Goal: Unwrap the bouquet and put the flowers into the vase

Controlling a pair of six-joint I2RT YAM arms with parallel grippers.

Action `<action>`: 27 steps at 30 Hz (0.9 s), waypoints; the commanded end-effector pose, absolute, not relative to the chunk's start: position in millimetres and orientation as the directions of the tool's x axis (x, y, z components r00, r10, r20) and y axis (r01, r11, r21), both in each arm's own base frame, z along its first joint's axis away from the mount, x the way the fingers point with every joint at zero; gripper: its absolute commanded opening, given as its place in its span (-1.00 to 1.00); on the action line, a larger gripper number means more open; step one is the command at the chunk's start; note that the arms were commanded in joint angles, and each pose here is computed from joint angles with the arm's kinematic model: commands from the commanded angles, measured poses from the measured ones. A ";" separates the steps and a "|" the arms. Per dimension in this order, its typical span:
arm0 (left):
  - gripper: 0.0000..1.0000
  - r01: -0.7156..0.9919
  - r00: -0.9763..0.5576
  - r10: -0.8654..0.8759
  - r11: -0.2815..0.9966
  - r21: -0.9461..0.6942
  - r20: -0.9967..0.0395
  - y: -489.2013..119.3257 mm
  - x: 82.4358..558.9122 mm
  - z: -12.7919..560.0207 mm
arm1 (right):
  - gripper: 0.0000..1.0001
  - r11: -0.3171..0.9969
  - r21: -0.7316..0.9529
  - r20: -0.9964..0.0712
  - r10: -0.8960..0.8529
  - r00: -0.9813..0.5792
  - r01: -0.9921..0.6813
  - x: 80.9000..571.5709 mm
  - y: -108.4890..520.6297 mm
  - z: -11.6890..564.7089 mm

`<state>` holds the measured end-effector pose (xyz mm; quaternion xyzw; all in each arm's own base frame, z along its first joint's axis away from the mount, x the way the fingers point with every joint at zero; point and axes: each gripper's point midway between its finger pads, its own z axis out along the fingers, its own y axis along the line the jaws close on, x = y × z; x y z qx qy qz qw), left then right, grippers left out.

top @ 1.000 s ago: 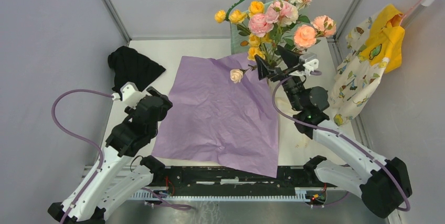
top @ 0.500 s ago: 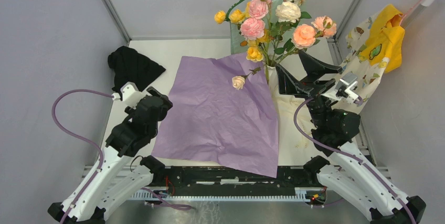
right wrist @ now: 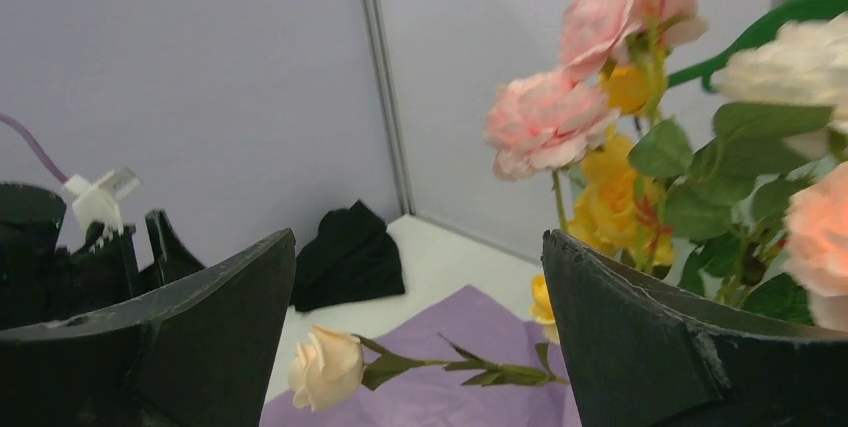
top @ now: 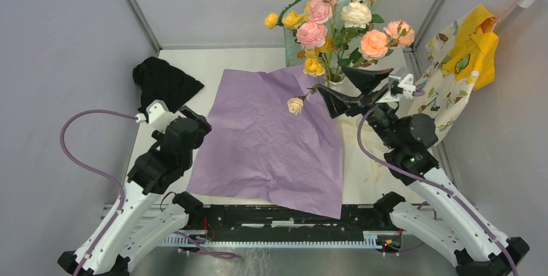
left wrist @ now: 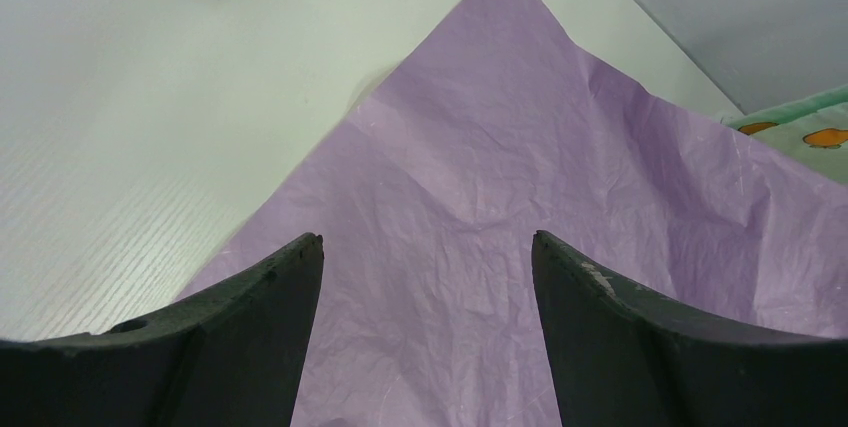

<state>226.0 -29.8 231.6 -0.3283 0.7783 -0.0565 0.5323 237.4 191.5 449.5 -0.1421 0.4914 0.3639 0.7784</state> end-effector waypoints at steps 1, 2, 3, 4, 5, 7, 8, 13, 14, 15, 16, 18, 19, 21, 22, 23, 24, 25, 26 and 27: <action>0.64 -0.410 -0.168 -0.569 0.783 -0.468 -0.805 -30.7 232.0 261.1 | 0.96 0.623 0.123 -0.918 0.366 0.149 -0.773 231.2 217.9 433.8; 0.64 -0.406 -0.166 -0.569 0.784 -0.470 -0.806 -30.6 231.8 263.1 | 0.96 0.605 0.119 -0.922 0.361 0.138 -0.787 228.1 223.1 430.3; 0.64 -0.404 -0.164 -0.569 0.784 -0.471 -0.806 -30.6 231.7 264.3 | 0.96 0.588 0.118 -0.924 0.360 0.129 -0.800 224.1 228.4 427.2; 0.64 -0.402 -0.162 -0.569 0.784 -0.473 -0.806 -30.3 231.3 265.5 | 0.96 0.579 0.120 -0.927 0.355 0.117 -0.807 221.5 232.9 422.2; 0.64 -0.404 -0.158 -0.569 0.783 -0.473 -0.807 -29.5 231.0 265.6 | 0.96 0.574 0.122 -0.930 0.352 0.110 -0.810 218.3 236.5 419.1; 0.64 -0.403 -0.157 -0.569 0.783 -0.474 -0.807 -29.4 230.9 266.3 | 0.96 0.570 0.114 -0.933 0.342 0.109 -0.813 213.2 240.6 416.1; 0.64 -0.400 -0.160 -0.569 0.784 -0.474 -0.807 -29.9 230.9 266.6 | 0.96 0.576 0.114 -0.934 0.340 0.111 -0.809 212.5 239.9 416.3; 0.64 -0.395 -0.158 -0.571 0.784 -0.479 -0.805 -28.2 227.1 267.4 | 0.96 0.600 0.104 -0.923 0.354 0.148 -0.793 206.3 228.5 427.4; 0.64 -0.395 -0.154 -0.573 0.782 -0.481 -0.805 -26.9 225.7 267.4 | 0.96 0.604 0.104 -0.920 0.360 0.154 -0.790 204.6 225.5 429.1; 0.64 -0.397 -0.151 -0.574 0.781 -0.482 -0.805 -25.7 224.5 266.8 | 0.96 0.605 0.105 -0.917 0.365 0.158 -0.789 203.3 223.5 429.1; 0.64 -0.397 -0.149 -0.575 0.780 -0.484 -0.805 -24.8 223.4 267.0 | 0.96 0.604 0.102 -0.913 0.373 0.168 -0.790 200.7 221.3 430.8; 0.64 -0.398 -0.147 -0.574 0.780 -0.484 -0.805 -23.3 221.7 266.8 | 0.96 0.604 0.100 -0.907 0.382 0.177 -0.791 197.4 218.2 432.9; 0.64 -0.399 -0.147 -0.574 0.779 -0.483 -0.805 -23.0 221.3 266.4 | 0.96 0.603 0.099 -0.906 0.385 0.179 -0.792 196.4 217.4 433.6; 0.64 -0.400 -0.148 -0.574 0.780 -0.482 -0.805 -22.7 220.8 266.3 | 0.96 0.602 0.099 -0.902 0.391 0.184 -0.792 194.4 215.6 435.1; 0.64 -0.400 -0.149 -0.573 0.780 -0.481 -0.806 -22.6 220.4 265.7 | 0.96 0.601 0.099 -0.900 0.394 0.187 -0.793 193.3 214.6 436.3; 0.64 -0.401 -0.149 -0.574 0.779 -0.481 -0.805 -22.1 220.1 265.6 | 0.96 0.603 0.098 -0.900 0.393 0.188 -0.792 193.3 214.1 435.6; 0.64 -0.402 -0.148 -0.575 0.779 -0.482 -0.805 -21.8 219.5 265.3 | 0.96 0.607 0.096 -0.900 0.392 0.192 -0.789 193.0 212.8 435.6; 0.64 -0.403 -0.148 -0.575 0.778 -0.482 -0.805 -21.3 219.0 264.9 | 0.96 0.618 0.095 -0.901 0.388 0.197 -0.781 194.4 210.9 434.7; 0.64 -0.403 -0.147 -0.576 0.777 -0.483 -0.804 -21.3 218.6 264.8 | 0.96 0.640 0.109 -0.901 0.386 0.196 -0.761 198.1 206.7 433.2; 0.64 -0.403 -0.146 -0.577 0.777 -0.484 -0.803 -20.8 218.1 264.5 | 0.96 0.658 0.115 -0.902 0.382 0.199 -0.745 200.4 203.0 431.6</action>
